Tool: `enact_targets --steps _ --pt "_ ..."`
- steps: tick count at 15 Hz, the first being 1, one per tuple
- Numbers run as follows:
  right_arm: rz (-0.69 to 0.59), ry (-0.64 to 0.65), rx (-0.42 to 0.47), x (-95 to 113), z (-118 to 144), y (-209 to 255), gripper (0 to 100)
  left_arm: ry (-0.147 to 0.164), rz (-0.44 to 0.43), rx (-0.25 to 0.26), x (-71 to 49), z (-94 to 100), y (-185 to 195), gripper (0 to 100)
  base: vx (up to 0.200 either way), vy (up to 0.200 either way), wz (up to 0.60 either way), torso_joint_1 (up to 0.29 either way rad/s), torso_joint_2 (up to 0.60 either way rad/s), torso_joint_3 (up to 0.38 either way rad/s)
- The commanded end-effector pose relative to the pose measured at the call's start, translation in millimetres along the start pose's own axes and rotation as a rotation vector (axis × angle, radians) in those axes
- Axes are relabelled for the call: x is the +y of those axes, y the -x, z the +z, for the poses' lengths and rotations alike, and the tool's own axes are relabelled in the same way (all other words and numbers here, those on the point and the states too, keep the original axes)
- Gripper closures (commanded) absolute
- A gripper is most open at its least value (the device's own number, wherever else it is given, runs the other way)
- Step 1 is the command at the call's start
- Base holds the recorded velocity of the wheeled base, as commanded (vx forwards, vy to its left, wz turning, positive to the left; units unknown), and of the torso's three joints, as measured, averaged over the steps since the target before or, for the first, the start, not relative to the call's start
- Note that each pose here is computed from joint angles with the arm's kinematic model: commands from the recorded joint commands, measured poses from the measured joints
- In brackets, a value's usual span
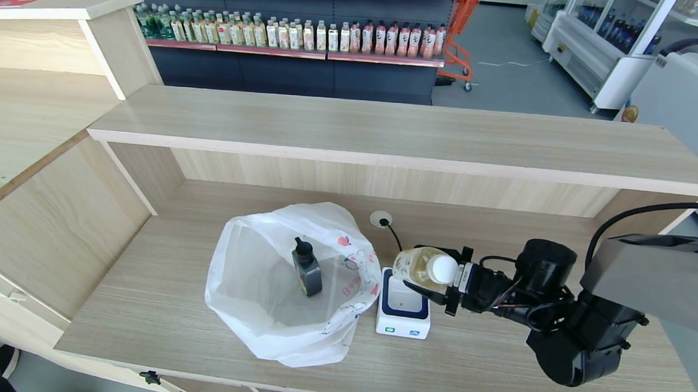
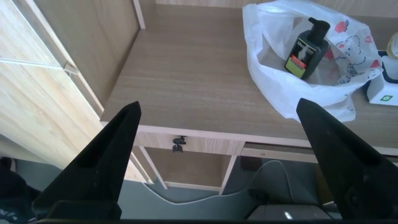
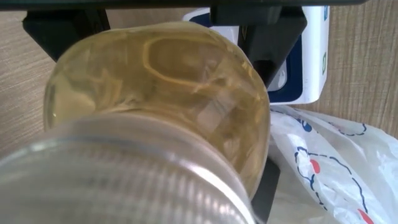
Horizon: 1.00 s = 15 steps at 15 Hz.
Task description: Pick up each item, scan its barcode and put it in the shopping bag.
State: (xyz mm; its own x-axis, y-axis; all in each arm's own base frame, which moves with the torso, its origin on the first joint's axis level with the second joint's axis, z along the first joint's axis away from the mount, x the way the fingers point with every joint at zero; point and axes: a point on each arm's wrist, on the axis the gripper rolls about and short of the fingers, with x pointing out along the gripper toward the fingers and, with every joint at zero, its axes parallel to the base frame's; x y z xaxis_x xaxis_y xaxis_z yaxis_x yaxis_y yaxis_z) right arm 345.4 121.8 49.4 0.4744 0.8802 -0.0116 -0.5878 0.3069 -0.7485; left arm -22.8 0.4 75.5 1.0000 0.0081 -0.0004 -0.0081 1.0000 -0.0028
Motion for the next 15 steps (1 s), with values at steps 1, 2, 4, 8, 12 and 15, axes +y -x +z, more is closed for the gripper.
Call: enact_targets --steps 1,2,4,8,12,15 --pt "-0.004 0.01 -0.006 -2 1 -1 100 0.0 0.0 0.0 0.0 0.0 0 0 0.0 0.0 0.0 0.0 0.0 0.0" --pt "-0.004 0.01 -0.006 -2 1 -1 100 0.0 0.0 0.0 0.0 0.0 0 0 0.0 0.0 0.0 0.0 0.0 0.0" --pt "-0.005 0.01 -0.005 -2 2 0 100 0.0 0.001 0.0 0.0 0.0 0 0 0.0 0.0 0.0 0.0 0.0 0.0" --pt "-0.06 0.005 0.011 -20 19 21 100 0.0 0.001 0.0 0.0 0.0 0 0 0.0 0.0 0.0 0.0 0.0 0.0" --pt "-0.205 -0.264 -0.029 -49 103 73 100 0.0 0.001 0.0 0.0 0.0 0 0 0.0 0.0 0.0 0.0 0.0 0.0" --pt "-0.363 -0.623 -0.059 -35 148 66 100 0.0 0.001 0.0 0.0 0.0 0 0 0.0 0.0 0.0 0.0 0.0 0.0"
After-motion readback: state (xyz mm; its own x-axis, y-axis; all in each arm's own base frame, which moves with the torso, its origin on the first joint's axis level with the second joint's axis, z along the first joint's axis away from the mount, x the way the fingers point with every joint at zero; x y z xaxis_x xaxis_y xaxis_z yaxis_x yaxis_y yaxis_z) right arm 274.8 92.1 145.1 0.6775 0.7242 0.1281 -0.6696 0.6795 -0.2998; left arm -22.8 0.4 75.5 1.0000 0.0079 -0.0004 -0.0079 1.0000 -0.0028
